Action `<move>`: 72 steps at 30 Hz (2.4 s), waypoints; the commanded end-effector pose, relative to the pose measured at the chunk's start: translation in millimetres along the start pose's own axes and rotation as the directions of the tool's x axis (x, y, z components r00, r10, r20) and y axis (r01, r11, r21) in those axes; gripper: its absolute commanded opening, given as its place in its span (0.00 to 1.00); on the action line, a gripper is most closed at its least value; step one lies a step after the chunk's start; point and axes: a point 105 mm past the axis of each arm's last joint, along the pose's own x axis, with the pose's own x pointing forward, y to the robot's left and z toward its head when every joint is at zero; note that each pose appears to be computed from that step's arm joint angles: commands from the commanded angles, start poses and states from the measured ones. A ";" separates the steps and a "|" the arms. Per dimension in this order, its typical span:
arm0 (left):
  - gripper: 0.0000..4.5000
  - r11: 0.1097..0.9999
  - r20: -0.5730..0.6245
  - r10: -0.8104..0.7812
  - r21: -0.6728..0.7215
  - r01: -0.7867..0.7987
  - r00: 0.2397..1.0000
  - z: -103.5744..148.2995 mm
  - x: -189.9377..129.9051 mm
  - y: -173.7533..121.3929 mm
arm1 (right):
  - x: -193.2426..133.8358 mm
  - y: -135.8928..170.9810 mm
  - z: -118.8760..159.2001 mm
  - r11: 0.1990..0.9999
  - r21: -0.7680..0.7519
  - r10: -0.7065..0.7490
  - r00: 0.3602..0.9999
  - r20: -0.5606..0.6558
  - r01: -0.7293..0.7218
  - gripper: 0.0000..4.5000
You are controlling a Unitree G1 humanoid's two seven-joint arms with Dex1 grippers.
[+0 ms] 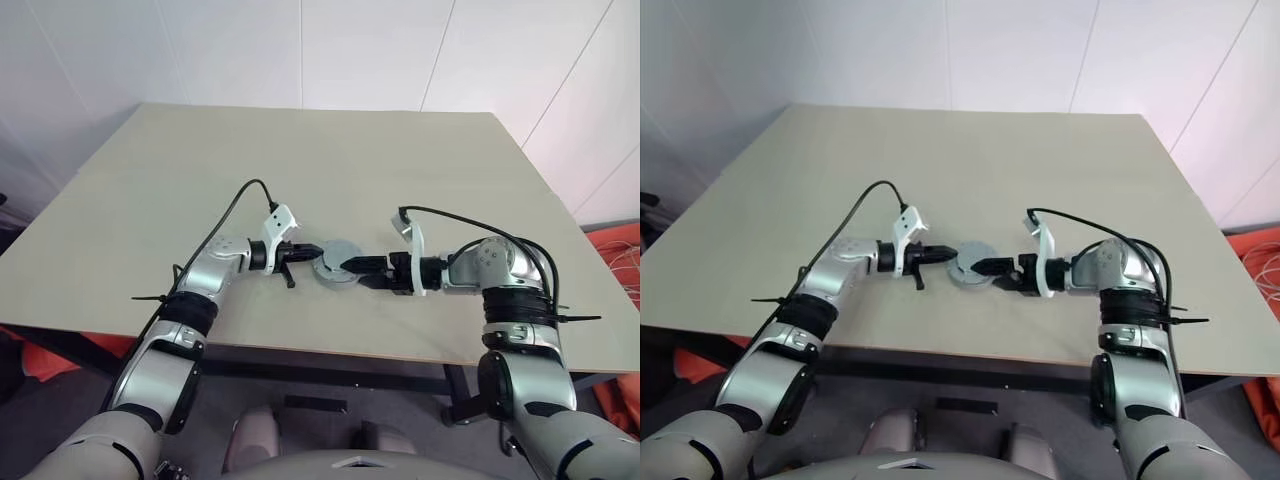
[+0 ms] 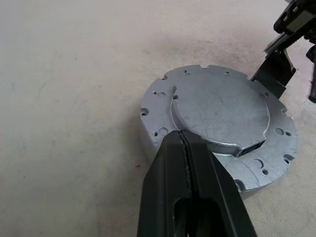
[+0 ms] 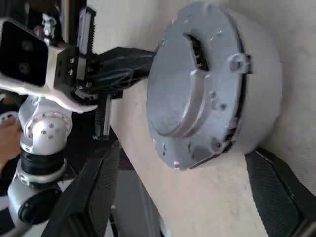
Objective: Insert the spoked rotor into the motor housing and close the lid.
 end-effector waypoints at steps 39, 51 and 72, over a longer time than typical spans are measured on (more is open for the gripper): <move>0.00 0.941 0.240 0.219 -0.309 -0.139 0.946 35.4 -21.8 34.0 | -14.1 26.7 41.9 0.988 0.026 0.138 0.951 0.276 -0.151 0.25; 0.00 0.828 0.402 0.332 -0.558 -0.059 0.853 34.4 -84.3 40.5 | -27.5 71.9 57.5 0.965 -0.083 0.261 0.926 0.273 -0.248 0.25; 1.00 0.612 0.741 0.187 -0.601 0.513 0.645 71.1 -121.1 -1.8 | -37.6 119.5 68.1 0.922 -0.227 0.357 0.916 0.181 -0.315 0.25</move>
